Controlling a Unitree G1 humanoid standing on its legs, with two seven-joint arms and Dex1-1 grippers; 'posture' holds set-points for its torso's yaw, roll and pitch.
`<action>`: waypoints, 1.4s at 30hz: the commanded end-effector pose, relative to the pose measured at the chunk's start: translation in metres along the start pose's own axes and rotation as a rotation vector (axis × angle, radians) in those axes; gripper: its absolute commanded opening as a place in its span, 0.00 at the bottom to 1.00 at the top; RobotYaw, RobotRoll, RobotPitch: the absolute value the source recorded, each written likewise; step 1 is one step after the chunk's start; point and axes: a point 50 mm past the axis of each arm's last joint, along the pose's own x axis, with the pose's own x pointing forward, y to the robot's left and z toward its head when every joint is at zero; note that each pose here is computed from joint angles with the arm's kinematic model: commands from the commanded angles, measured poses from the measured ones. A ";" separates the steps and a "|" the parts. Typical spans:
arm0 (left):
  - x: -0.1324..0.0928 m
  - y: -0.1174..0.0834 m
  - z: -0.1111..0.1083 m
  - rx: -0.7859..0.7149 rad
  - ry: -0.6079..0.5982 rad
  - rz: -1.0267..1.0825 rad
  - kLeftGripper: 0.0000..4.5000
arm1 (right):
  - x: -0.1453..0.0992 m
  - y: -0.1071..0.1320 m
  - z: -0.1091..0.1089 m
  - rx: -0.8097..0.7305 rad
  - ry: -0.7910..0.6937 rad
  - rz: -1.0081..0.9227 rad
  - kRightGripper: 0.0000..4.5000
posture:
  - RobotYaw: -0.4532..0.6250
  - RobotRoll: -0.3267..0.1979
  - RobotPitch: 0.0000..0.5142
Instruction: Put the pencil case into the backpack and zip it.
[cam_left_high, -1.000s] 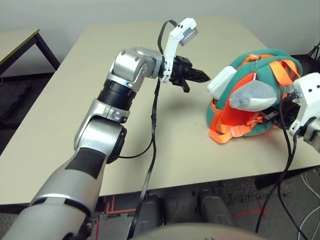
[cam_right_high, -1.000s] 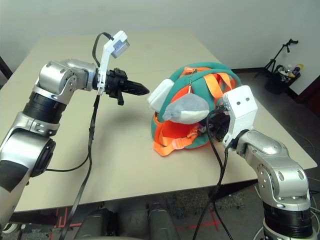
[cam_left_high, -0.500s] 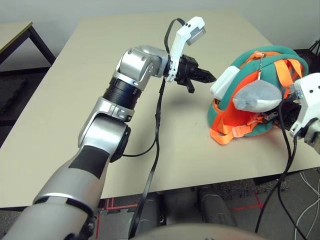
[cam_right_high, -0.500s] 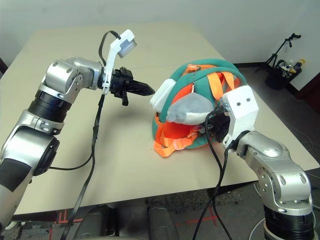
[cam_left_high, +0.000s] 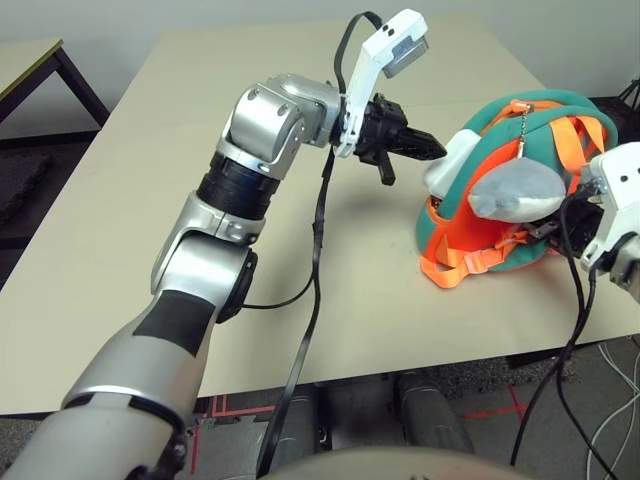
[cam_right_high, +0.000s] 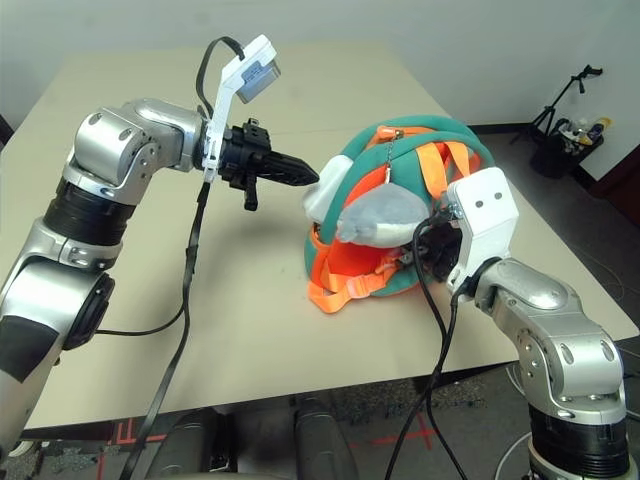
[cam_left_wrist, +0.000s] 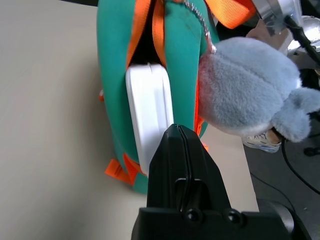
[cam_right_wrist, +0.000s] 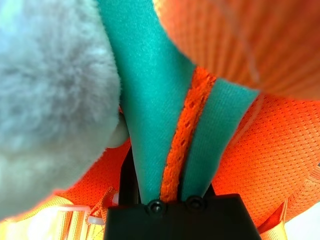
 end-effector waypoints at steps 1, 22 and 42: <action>0.009 0.001 -0.008 0.003 0.023 0.011 0.00 | 0.003 0.002 -0.001 0.006 0.014 0.026 0.02 | 0.30 0.62 0.18; 0.009 0.006 0.001 0.042 -0.007 0.047 0.00 | 0.006 0.004 0.000 0.005 0.011 0.041 0.02 | 0.31 0.62 0.18; 0.067 0.015 -0.016 0.021 -0.046 0.071 0.00 | 0.005 0.007 0.011 -0.012 0.022 0.074 0.02 | 0.28 0.62 0.20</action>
